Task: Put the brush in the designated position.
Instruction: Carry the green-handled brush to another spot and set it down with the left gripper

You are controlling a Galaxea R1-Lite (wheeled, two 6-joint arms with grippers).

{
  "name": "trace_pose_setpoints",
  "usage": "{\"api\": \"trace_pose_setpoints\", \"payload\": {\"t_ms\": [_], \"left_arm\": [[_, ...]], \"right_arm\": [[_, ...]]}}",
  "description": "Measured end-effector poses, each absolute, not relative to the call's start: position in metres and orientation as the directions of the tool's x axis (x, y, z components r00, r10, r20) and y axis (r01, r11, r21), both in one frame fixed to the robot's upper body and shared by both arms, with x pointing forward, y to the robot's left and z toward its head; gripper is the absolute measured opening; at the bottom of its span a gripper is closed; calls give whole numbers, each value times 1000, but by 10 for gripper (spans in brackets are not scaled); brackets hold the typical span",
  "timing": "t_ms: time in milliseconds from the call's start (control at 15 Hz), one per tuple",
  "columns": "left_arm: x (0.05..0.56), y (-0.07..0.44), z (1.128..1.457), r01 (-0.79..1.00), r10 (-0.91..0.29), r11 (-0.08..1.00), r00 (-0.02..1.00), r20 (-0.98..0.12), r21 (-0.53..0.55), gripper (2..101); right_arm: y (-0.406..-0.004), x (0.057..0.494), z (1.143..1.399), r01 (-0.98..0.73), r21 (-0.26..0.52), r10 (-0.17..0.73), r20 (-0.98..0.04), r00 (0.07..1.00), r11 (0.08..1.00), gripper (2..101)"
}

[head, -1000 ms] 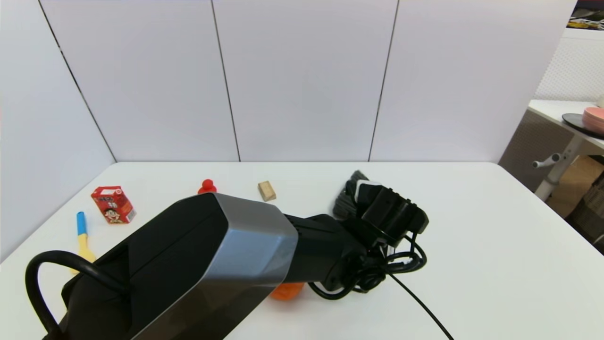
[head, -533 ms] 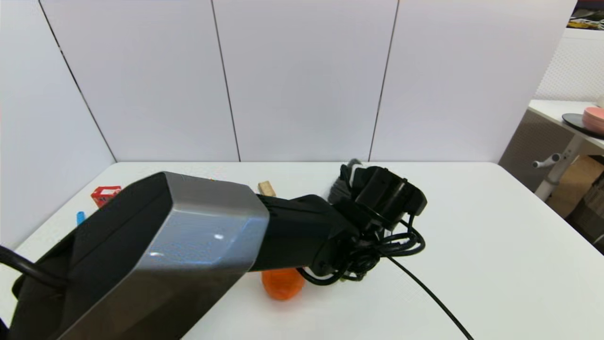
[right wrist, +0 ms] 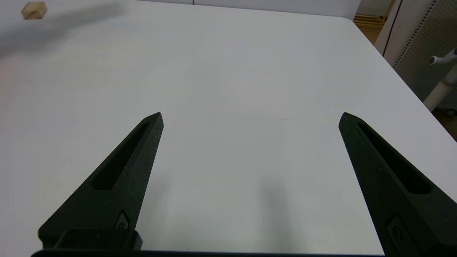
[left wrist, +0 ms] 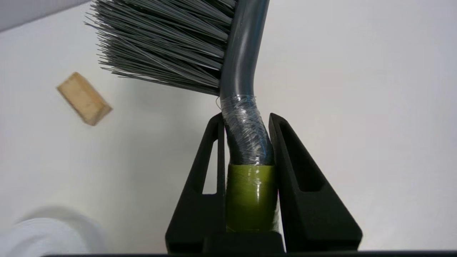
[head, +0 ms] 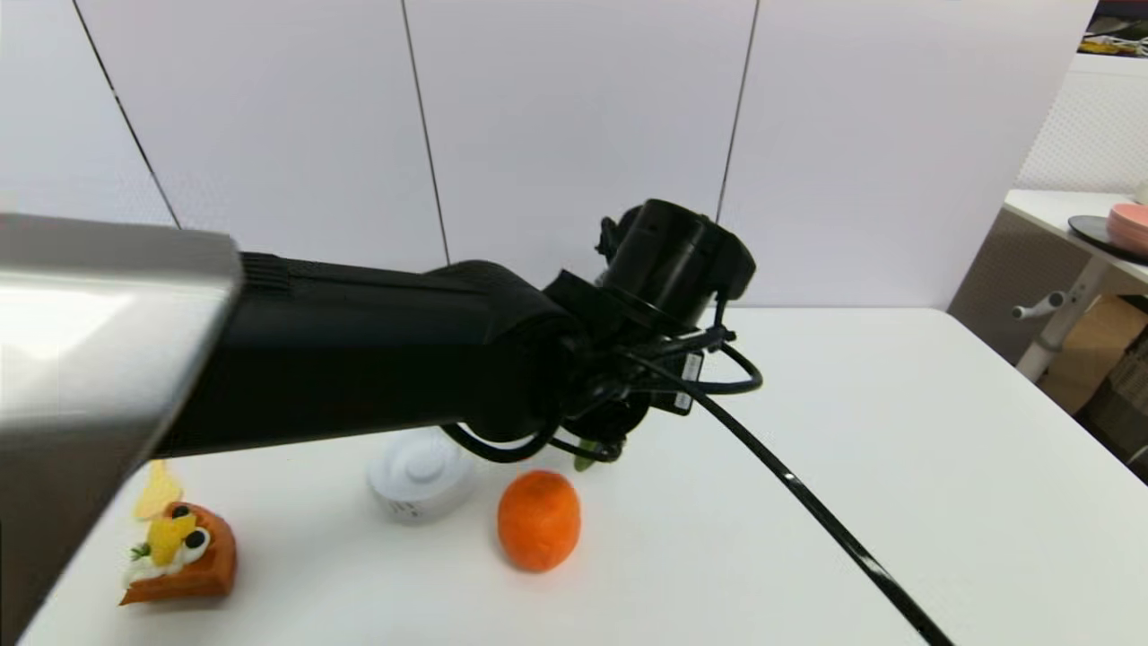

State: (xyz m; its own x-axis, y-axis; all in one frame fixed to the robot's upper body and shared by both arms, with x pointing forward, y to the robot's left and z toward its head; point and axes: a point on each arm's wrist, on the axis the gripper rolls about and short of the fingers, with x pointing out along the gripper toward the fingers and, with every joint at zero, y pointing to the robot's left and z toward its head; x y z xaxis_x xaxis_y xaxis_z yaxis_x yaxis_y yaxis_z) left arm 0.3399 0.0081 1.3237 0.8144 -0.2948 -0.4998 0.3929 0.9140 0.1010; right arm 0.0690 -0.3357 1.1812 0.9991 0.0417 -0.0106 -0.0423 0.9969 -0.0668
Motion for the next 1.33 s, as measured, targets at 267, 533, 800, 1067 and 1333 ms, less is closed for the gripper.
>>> {"api": "trace_pose_setpoints", "payload": {"t_ms": [267, 533, 800, 1067, 1333], "left_arm": [[332, 60, 1359, 385, -256, 902, 842, -475, 196, 247], [332, 126, 1381, 368, -191, 866, 870, -455, 340, 247], [335, 170, 1384, 356, -160, 859, 869, -468, 367, 247], [355, 198, 1382, 293, -73, 860, 882, -465, 419, 247], [393, 234, 1369, 282, -33, 839, 879, -475, 464, 247]], "right_arm": [[-336, 69, 1181, -43, -66, 42, -10, 999, 997, 973], [-336, 69, 1181, -43, -66, 43, -11, 999, 997, 973], [-336, 69, 1181, -42, -66, 42, -11, 999, 997, 973], [-336, 69, 1181, -42, -66, 42, -11, 999, 997, 973], [-336, 69, 1181, -42, -66, 41, -11, 999, 997, 973]]}}
